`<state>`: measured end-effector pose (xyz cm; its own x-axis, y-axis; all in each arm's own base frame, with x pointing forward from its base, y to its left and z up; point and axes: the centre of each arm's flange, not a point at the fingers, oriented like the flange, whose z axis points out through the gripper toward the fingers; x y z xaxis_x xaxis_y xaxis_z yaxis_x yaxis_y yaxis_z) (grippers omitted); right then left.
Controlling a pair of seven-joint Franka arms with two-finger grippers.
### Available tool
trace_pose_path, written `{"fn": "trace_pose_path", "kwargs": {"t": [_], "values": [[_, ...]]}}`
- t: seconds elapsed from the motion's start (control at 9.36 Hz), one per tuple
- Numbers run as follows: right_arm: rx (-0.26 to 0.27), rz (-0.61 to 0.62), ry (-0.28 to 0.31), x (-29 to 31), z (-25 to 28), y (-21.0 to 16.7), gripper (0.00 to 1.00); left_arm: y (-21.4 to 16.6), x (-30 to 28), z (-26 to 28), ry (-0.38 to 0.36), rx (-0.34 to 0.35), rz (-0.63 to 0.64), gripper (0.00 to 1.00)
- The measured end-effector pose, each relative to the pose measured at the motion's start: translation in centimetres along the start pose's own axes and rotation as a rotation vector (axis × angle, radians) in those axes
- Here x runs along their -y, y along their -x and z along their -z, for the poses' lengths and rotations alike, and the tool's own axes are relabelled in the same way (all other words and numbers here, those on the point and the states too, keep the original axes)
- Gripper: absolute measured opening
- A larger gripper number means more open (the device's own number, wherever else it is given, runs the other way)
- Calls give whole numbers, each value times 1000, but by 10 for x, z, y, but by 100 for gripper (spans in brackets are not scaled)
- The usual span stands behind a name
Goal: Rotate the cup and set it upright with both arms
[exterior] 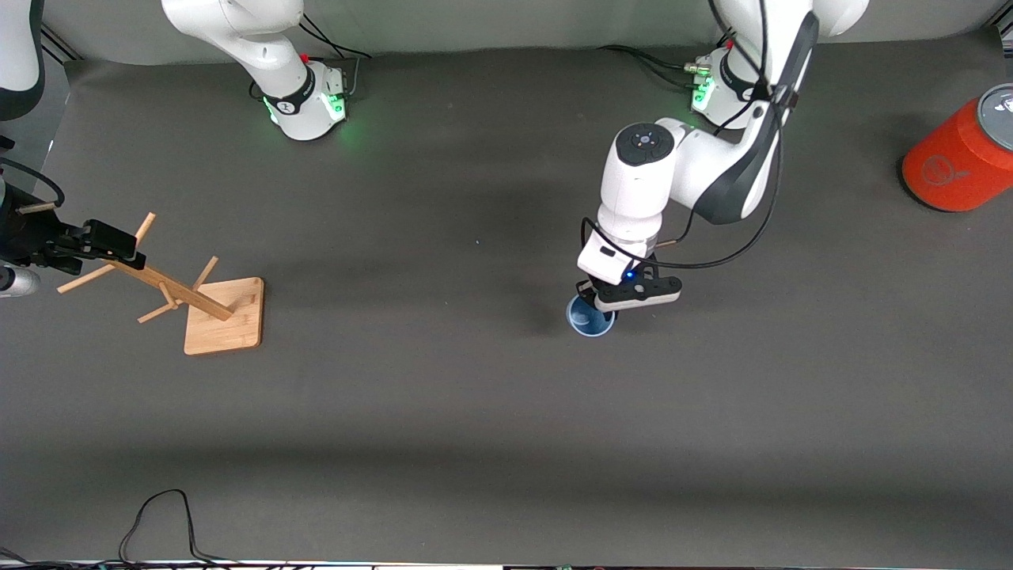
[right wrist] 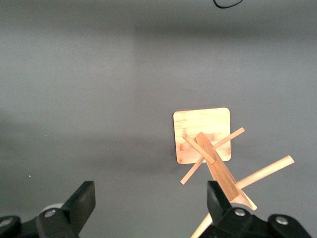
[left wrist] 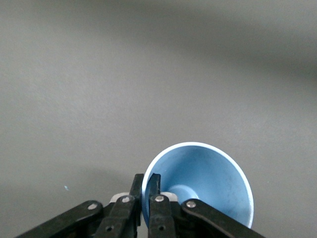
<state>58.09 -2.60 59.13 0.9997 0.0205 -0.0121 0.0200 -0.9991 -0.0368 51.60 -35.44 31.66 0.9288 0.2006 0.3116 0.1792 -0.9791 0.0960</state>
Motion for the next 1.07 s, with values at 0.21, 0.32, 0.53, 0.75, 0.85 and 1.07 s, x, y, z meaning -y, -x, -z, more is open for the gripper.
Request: {"fn": "trace_pose_path", "kwargs": {"t": [0.21, 0.32, 0.53, 0.75, 0.85, 1.07], "values": [[-1, 0, 0, 0, 0, 0, 100, 17, -2, -31, 5, 5, 23, 8], [-1, -1, 0, -1, 1, 0, 100, 27, -5, -47, 11, 6, 35, 8], [-1, -1, 0, -1, 1, 0, 100, 39, -11, -65, 29, 2, 52, 8], [-1, -1, 0, -1, 1, 0, 100, 40, -10, -66, 26, 4, 62, 22], [-1, -2, 0, -1, 1, 0, 100, 39, -10, -66, 25, 4, 65, 37], [-1, -2, 0, -1, 1, 0, 100, 28, -11, -59, 7, 1, 79, 69]]}}
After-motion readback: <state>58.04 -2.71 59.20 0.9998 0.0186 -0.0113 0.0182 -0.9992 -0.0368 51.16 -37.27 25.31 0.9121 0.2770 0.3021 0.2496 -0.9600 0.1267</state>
